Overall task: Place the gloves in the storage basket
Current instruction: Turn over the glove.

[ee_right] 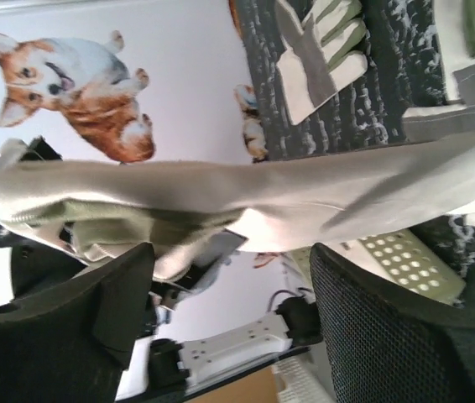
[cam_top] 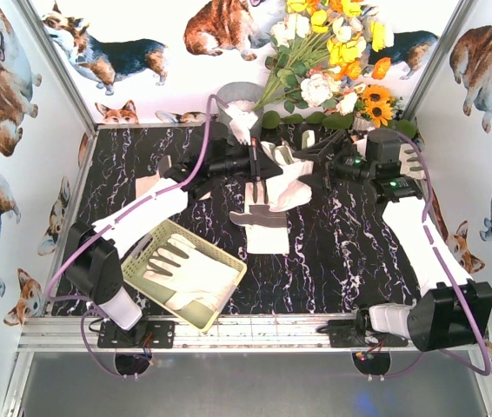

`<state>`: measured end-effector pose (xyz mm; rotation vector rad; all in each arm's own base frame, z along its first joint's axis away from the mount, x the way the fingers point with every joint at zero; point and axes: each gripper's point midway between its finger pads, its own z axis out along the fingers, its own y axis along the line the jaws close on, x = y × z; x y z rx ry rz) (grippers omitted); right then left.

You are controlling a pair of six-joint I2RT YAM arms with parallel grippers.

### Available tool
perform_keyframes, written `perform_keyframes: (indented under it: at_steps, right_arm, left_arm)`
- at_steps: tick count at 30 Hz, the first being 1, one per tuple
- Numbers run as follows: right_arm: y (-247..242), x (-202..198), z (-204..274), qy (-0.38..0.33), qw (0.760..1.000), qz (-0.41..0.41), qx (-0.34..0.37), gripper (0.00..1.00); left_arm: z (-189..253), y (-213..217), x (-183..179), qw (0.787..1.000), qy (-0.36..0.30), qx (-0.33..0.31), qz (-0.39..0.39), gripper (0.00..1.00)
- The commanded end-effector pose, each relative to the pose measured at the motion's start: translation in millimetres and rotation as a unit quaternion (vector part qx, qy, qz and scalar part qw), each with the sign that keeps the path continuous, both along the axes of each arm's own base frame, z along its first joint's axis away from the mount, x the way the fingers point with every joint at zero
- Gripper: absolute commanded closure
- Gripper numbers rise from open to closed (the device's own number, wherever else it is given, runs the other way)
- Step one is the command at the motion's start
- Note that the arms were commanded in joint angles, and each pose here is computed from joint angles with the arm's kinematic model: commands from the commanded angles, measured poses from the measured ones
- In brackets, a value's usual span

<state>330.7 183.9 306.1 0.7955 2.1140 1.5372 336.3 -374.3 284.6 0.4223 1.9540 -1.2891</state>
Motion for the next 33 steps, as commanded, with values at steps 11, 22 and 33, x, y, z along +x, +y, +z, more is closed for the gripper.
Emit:
perform_keyframes:
  at_steps: [11, 22, 33]
  right_arm:
    - [18, -56, -3, -0.187, 0.911, 0.090, -0.357, 0.15]
    - [88, -48, -17, -0.254, 0.821, 0.096, -0.502, 0.14]
    - [97, -9, -29, -0.268, 0.752, 0.051, -0.600, 0.17]
  left_arm:
    - [7, 75, 37, 0.941, 0.257, -0.091, 0.202, 1.00]
    - [-3, 75, 29, 0.914, 0.335, -0.057, 0.223, 1.00]
    - [11, 70, 23, 0.898, 0.365, -0.113, 0.217, 1.00]
